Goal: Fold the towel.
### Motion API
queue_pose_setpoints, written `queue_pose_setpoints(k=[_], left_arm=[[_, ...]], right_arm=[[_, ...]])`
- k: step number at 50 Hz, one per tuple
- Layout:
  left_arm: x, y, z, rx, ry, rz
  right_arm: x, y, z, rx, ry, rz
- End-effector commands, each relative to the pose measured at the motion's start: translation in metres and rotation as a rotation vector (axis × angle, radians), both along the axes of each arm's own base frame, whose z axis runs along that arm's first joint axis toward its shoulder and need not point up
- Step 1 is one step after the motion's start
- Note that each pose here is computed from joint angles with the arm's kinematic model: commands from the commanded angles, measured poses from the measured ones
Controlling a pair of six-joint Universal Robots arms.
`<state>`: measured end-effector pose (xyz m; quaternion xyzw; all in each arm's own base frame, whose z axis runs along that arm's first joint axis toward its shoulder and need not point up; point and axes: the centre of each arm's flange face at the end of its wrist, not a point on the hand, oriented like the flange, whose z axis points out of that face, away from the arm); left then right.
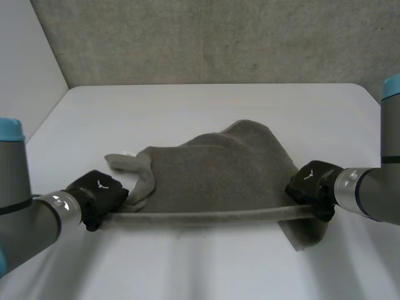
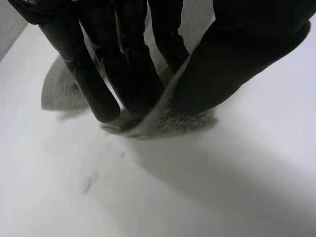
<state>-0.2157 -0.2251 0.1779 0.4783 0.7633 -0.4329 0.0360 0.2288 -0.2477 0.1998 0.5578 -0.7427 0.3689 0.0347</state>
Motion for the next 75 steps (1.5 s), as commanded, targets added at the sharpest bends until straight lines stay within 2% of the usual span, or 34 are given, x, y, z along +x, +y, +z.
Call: queue_pose_setpoints(k=[1, 5, 6, 7, 8, 9, 10, 11, 12, 13, 14, 15, 18, 19, 21, 26, 30, 33, 34, 35, 36, 38, 39, 43, 45, 50, 52, 55, 57, 58, 60, 62, 67, 75], left_arm=[[-0.017, -0.081, 0.005, -0.212, -0.012, 0.053], [-0.029, -0.115, 0.038, -0.377, 0.045, 0.058], [-0.037, -0.131, 0.064, -0.485, 0.087, 0.06], [-0.042, -0.146, 0.094, -0.601, 0.142, 0.073], [-0.042, -0.146, 0.094, -0.602, 0.143, 0.073], [-0.047, -0.156, 0.127, -0.718, 0.222, 0.09], [-0.047, -0.157, 0.127, -0.72, 0.223, 0.09], [-0.05, -0.163, 0.162, -0.838, 0.329, 0.114], [-0.049, -0.168, 0.197, -0.959, 0.452, 0.138], [-0.049, -0.168, 0.197, -0.96, 0.453, 0.139], [-0.045, -0.171, 0.226, -1.061, 0.573, 0.168], [-0.04, -0.17, 0.248, -1.134, 0.684, 0.19], [-0.037, -0.171, 0.259, -1.176, 0.766, 0.2], [-0.036, -0.169, 0.266, -1.204, 0.823, 0.2], [-0.035, -0.167, 0.266, -1.202, 0.838, 0.204], [-0.035, -0.168, 0.221, -1.054, 0.757, 0.228], [-0.034, -0.165, 0.157, -0.873, 0.668, 0.235], [-0.029, -0.16, 0.107, -0.741, 0.606, 0.232], [-0.026, -0.154, 0.082, -0.674, 0.576, 0.234], [-0.026, -0.154, 0.081, -0.674, 0.576, 0.234], [-0.024, -0.148, 0.057, -0.609, 0.548, 0.232], [-0.022, -0.14, 0.035, -0.552, 0.519, 0.226], [-0.021, -0.131, 0.016, -0.506, 0.486, 0.216], [-0.018, -0.118, -0.014, -0.45, 0.414, 0.197], [-0.006, -0.113, -0.03, -0.432, 0.346, 0.206], [0.012, -0.113, -0.037, -0.418, 0.305, 0.244], [0.014, -0.112, -0.034, -0.423, 0.306, 0.248], [0.022, -0.113, -0.028, -0.437, 0.305, 0.27], [0.026, -0.114, -0.027, -0.439, 0.305, 0.28], [0.029, -0.113, -0.024, -0.444, 0.306, 0.287], [0.03, -0.112, -0.021, -0.451, 0.307, 0.29], [0.032, -0.112, -0.018, -0.459, 0.309, 0.293], [0.034, -0.109, -0.013, -0.469, 0.312, 0.297], [0.033, -0.105, -0.014, -0.46, 0.311, 0.296]], right_arm=[[0.01, -0.053, 0.005, -0.247, -0.009, -0.053], [0.029, -0.094, 0.049, -0.58, -0.105, -0.079], [0.035, -0.105, 0.073, -0.72, -0.15, -0.092], [0.035, -0.106, 0.073, -0.722, -0.15, -0.092], [0.042, -0.115, 0.1, -0.874, -0.211, -0.099], [0.042, -0.115, 0.1, -0.876, -0.211, -0.099], [0.047, -0.121, 0.128, -1.028, -0.281, -0.106], [0.049, -0.122, 0.157, -1.179, -0.35, -0.106], [0.049, -0.122, 0.157, -1.181, -0.35, -0.106], [0.05, -0.121, 0.185, -1.327, -0.414, -0.104], [0.048, -0.117, 0.206, -1.444, -0.465, -0.107], [0.048, -0.116, 0.206, -1.446, -0.466, -0.107], [0.049, -0.109, 0.22, -1.547, -0.513, -0.085], [0.05, -0.107, 0.216, -1.53, -0.507, -0.071], [0.051, -0.107, 0.207, -1.493, -0.494, -0.059], [0.051, -0.107, 0.17, -1.305, -0.438, -0.046], [0.049, -0.105, 0.122, -1.063, -0.402, -0.028], [0.049, -0.102, 0.103, -0.975, -0.391, -0.018], [0.048, -0.098, 0.083, -0.884, -0.379, -0.008], [0.048, -0.091, 0.063, -0.792, -0.363, 0.008], [0.048, -0.091, 0.063, -0.791, -0.363, 0.008], [0.048, -0.073, 0.021, -0.587, -0.332, 0.061], [0.048, -0.073, 0.02, -0.586, -0.331, 0.061], [0.048, -0.047, -0.036, -0.298, -0.302, 0.124], [0.046, -0.041, -0.046, -0.233, -0.291, 0.124], [0.04, -0.039, -0.053, -0.142, -0.315, 0.066], [0.026, -0.049, -0.051, -0.08, -0.411, -0.066], [0.018, -0.056, -0.048, -0.052, -0.469, -0.143], [0.002, -0.064, -0.038, -0.016, -0.594, -0.29], [0.002, -0.064, -0.038, -0.016, -0.595, -0.291], [-0.015, -0.069, -0.033, -0.01, -0.706, -0.413], [-0.023, -0.071, -0.034, -0.014, -0.746, -0.457], [-0.035, -0.065, -0.041, -0.018, -0.78, -0.507], [-0.034, -0.048, -0.058, -0.01, -0.7, -0.465]])
